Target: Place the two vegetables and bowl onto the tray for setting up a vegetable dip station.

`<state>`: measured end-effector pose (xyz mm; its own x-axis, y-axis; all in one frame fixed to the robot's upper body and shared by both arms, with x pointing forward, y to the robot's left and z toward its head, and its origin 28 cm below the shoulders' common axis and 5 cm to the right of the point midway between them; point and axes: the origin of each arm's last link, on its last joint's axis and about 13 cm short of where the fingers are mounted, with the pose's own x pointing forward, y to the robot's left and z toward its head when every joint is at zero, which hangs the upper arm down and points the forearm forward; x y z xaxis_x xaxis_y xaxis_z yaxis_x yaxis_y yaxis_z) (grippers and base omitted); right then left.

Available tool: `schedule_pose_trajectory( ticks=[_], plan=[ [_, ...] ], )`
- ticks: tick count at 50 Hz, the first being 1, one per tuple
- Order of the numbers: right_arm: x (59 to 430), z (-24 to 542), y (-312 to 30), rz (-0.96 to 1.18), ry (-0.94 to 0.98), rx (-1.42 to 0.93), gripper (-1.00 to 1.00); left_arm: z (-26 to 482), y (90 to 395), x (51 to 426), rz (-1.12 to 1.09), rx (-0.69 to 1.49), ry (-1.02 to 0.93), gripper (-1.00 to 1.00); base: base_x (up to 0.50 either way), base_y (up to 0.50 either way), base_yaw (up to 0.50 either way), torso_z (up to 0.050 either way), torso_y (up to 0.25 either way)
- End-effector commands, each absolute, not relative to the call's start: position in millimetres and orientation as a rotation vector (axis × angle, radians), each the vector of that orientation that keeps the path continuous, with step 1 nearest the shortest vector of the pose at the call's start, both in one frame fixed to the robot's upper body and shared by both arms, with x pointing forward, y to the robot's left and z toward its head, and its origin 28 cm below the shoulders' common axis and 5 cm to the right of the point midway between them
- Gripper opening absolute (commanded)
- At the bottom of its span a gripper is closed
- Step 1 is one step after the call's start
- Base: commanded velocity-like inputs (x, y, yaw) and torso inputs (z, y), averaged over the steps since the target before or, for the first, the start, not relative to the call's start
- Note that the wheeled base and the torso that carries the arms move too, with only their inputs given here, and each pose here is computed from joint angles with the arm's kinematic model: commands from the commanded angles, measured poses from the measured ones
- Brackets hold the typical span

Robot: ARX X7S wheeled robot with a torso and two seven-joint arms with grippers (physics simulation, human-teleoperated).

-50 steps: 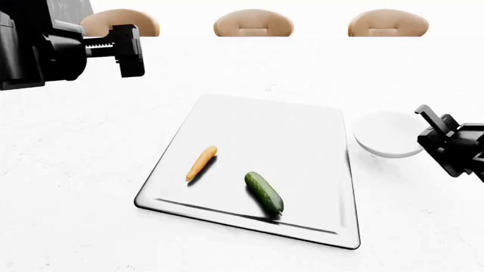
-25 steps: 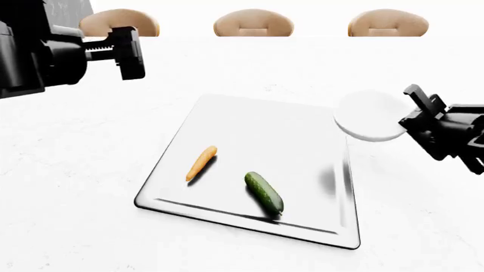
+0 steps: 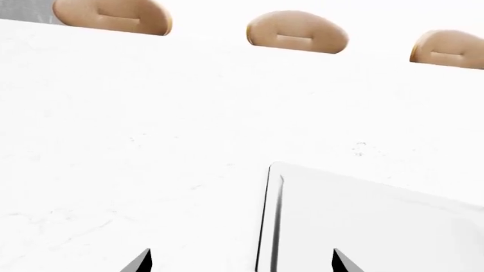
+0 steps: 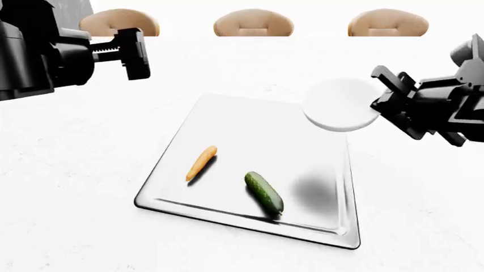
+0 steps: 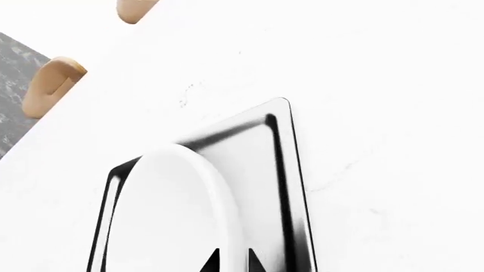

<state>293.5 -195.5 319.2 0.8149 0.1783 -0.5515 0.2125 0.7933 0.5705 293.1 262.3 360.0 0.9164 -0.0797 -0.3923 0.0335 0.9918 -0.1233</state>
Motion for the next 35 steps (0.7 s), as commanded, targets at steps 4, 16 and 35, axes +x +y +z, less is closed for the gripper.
schedule_pose_trajectory(
  ticks=[4, 16, 35],
  plan=[
    [297.1, 313.4, -185.9, 0.053, 0.650, 0.723, -1.00, 356.5, 259.9, 297.3, -0.071, -0.125, 0.408, 1.00, 0.00, 0.00, 0.00, 0.000, 0.000],
    [303.7, 310.2, -170.4, 0.146, 0.672, 0.793, -1.00, 350.8, 262.8, 297.3, -0.070, -0.139, 0.412, 1.00, 0.00, 0.00, 0.00, 0.000, 0.000],
    [310.1, 293.9, -162.8, 0.234, 0.695, 0.827, -1.00, 349.8, 264.9, 295.5, -0.061, -0.147, 0.414, 1.00, 0.00, 0.00, 0.00, 0.000, 0.001]
  ],
)
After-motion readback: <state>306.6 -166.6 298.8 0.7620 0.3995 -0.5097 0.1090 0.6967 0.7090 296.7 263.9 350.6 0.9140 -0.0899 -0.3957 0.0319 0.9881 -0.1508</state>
